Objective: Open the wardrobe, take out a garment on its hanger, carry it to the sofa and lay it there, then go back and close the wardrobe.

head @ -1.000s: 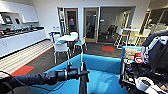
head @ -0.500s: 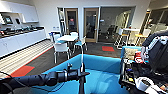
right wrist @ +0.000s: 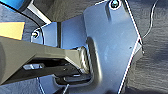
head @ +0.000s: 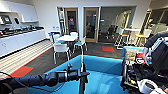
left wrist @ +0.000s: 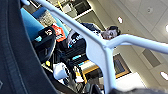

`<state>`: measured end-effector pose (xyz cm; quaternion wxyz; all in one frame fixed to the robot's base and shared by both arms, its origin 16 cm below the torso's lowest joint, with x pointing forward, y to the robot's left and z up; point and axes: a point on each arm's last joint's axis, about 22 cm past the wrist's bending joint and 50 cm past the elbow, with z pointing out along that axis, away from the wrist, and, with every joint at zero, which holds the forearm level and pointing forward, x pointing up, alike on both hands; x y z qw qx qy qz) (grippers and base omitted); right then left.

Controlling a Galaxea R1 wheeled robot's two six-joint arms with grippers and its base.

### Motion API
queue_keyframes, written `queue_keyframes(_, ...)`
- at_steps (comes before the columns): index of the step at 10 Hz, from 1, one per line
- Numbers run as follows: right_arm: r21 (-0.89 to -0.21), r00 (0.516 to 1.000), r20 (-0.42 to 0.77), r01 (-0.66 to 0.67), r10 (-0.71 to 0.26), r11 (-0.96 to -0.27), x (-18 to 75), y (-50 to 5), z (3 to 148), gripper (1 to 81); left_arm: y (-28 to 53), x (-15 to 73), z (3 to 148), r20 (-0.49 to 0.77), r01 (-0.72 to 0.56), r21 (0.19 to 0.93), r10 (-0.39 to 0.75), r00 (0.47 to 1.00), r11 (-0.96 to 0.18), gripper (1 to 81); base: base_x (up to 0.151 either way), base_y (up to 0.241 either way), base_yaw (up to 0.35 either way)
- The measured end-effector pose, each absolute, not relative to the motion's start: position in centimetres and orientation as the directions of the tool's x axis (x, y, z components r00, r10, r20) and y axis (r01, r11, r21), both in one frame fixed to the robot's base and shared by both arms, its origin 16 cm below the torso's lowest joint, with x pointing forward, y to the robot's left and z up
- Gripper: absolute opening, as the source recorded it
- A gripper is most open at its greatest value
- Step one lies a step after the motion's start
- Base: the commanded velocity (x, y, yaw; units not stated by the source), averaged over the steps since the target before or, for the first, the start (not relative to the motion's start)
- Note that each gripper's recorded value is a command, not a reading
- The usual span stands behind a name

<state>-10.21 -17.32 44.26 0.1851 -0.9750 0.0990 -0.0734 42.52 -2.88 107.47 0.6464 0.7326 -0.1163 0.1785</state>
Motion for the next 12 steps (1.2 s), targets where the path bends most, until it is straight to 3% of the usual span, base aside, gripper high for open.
queue_keyframes(4,-0.356,0.976,-0.002,-0.204,-0.218,-0.912,-14.8,-17.2,45.3,81.1,-3.0,44.7,102.6,0.318,-0.308,0.943,0.062,0.946,-0.124,1.0,0.109,0.0,0.0)
queue_keyframes(12,-0.358,0.975,-0.017,-0.214,-0.223,-0.909,-14.7,-17.0,45.6,81.1,-3.5,47.4,99.7,0.285,-0.271,0.952,0.087,0.955,-0.139,1.0,0.0,0.0,0.0)
